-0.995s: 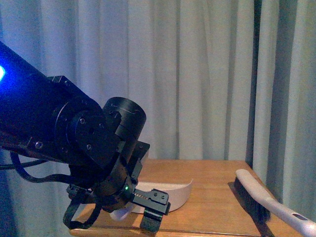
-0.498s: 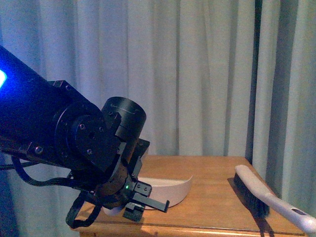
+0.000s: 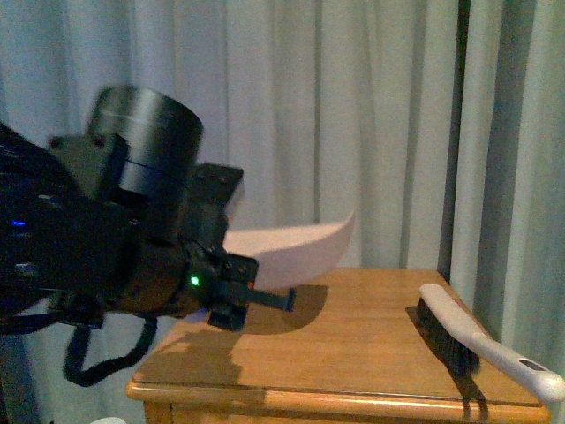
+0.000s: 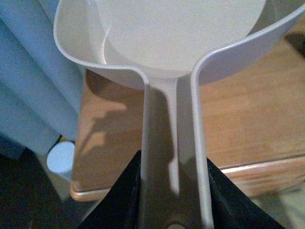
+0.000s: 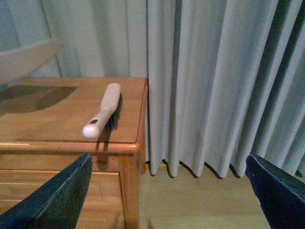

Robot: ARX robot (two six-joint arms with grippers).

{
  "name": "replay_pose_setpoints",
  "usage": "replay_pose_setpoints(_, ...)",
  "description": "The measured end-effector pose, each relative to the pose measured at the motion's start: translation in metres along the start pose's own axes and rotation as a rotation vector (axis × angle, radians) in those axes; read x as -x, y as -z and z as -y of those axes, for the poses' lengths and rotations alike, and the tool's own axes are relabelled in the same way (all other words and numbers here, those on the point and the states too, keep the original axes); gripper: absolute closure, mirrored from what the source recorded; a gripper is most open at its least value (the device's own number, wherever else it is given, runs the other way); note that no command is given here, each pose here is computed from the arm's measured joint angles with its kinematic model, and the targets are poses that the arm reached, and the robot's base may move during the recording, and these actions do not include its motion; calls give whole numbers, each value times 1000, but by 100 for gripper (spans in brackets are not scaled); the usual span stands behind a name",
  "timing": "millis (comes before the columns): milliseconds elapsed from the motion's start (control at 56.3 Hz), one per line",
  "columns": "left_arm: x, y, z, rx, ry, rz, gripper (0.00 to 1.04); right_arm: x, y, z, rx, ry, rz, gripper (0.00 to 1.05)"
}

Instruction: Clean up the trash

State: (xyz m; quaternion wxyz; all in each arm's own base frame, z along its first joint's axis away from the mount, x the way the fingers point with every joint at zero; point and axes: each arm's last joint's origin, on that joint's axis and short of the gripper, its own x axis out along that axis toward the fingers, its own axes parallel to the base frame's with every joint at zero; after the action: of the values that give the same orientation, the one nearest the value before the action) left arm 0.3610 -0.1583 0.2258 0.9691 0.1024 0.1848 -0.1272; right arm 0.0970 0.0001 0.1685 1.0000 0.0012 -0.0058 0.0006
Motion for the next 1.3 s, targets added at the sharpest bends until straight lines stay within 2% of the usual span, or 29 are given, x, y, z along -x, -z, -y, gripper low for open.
replay_pose_setpoints(178,60,-2,-22,35,-32,215,76,0,0,0,0,0,0,7)
replay_pose_setpoints(444,150,28,-58,62,-92,426,76,0,0,0,0,0,0,7)
replay_pose_setpoints(569,190,41,-71,83,-162,513,76,0,0,0,0,0,0,7)
replay_pose_setpoints(693,223,56,-78,109,-207,555,76,0,0,0,0,0,0,7)
replay_pose_setpoints(1013,279,89,-86,164,-191,651,76,0,0,0,0,0,0,7)
replay_pose_setpoints(1119,284,99,-88,195,-215,691,76,0,0,0,0,0,0,7)
replay_pose_setpoints(1244,279,111,-91,228,-218,663,77,0,0,0,0,0,0,7)
replay_pose_setpoints(1297,278,112,-91,236,-218,660,77,-1,-2,0,44,101,17,7)
